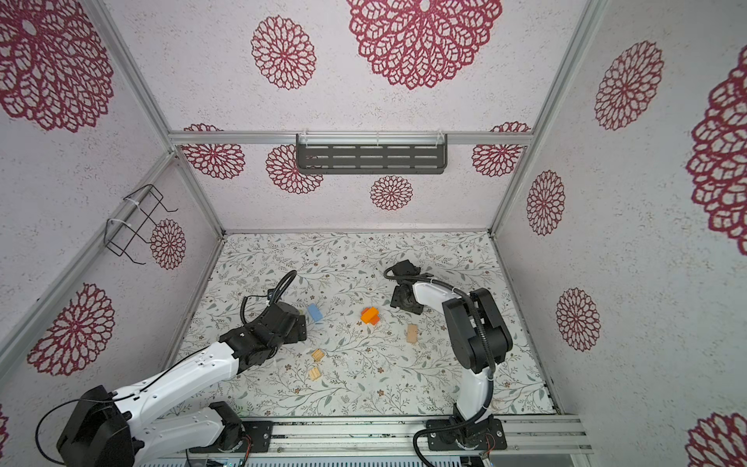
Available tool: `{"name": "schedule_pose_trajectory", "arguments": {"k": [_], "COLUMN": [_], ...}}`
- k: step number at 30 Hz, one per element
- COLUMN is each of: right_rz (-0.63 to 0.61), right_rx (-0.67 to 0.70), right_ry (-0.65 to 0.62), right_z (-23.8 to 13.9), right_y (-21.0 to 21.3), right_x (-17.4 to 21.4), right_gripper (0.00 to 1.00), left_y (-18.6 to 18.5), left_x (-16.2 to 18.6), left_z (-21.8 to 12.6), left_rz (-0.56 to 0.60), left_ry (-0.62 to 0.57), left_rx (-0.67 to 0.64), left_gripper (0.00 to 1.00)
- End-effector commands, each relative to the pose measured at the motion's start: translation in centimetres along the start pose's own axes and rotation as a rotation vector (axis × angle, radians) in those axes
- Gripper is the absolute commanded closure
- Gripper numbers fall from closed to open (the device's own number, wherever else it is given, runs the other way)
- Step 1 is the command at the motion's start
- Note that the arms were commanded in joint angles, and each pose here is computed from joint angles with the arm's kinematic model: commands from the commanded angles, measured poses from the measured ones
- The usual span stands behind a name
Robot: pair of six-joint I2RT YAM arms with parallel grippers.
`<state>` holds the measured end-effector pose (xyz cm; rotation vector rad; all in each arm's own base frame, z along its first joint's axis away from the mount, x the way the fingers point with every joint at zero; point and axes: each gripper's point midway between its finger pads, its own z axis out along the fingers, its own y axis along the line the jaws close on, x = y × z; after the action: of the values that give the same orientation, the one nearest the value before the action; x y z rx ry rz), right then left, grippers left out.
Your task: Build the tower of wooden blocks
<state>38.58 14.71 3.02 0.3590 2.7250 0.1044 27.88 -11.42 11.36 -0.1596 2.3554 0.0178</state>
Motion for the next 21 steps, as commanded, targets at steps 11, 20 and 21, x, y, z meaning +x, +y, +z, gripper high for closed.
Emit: {"name": "schedule_pose_trajectory", "arguments": {"k": [11,20,21], "right_rz": [-0.013,-0.066,-0.078], "right_rx": [0.028,0.025,0.018], "right_ry": [-0.013,-0.003,0.001], "right_z": [-0.4,-1.0,-1.2], "right_y": [0.0,0.3,0.4], "right_x": [-0.6,-0.9,-0.9], "right_gripper": [0.51,0.65,0.66], "left_y": [-0.6,-1.1,-1.2], "left_x": [-0.2,0.0,0.0], "left_z": [0.4,0.8,0.9], "left_rz": [-0.009,-0.001,0.001], "left_ry": [0.008,0.022,0.024], "left_rx": [0.026,0.043,0.043], "left_gripper": [0.03,0.03,0.03]}}
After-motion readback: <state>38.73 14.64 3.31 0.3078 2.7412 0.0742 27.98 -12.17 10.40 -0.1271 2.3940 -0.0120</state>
